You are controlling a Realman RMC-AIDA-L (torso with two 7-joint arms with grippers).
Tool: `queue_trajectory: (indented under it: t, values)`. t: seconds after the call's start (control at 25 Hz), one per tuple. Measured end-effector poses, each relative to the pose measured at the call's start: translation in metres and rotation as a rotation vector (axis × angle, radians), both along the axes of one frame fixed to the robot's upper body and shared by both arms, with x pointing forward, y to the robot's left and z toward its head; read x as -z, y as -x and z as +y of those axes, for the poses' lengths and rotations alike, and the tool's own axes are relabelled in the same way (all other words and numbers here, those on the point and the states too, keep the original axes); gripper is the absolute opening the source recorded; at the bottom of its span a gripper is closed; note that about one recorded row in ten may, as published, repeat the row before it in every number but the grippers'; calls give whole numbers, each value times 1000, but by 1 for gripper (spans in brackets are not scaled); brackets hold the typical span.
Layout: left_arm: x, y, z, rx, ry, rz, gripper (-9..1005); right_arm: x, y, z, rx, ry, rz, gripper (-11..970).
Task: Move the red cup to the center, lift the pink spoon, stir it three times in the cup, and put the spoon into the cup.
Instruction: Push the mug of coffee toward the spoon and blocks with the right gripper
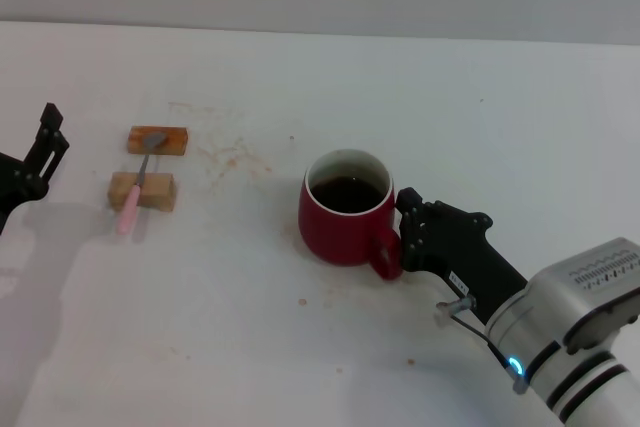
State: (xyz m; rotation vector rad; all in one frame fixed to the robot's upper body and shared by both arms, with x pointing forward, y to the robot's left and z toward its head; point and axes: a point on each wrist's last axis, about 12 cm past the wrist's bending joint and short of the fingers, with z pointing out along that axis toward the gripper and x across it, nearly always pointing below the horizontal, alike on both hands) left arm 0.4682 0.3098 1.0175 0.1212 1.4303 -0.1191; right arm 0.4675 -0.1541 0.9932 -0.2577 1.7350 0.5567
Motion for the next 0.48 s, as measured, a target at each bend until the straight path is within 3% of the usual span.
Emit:
queue_trajectory:
  t: [0.48]
  values:
    - [1, 0, 0, 1, -2, 9, 705, 7, 13, -8, 31, 0, 27, 0]
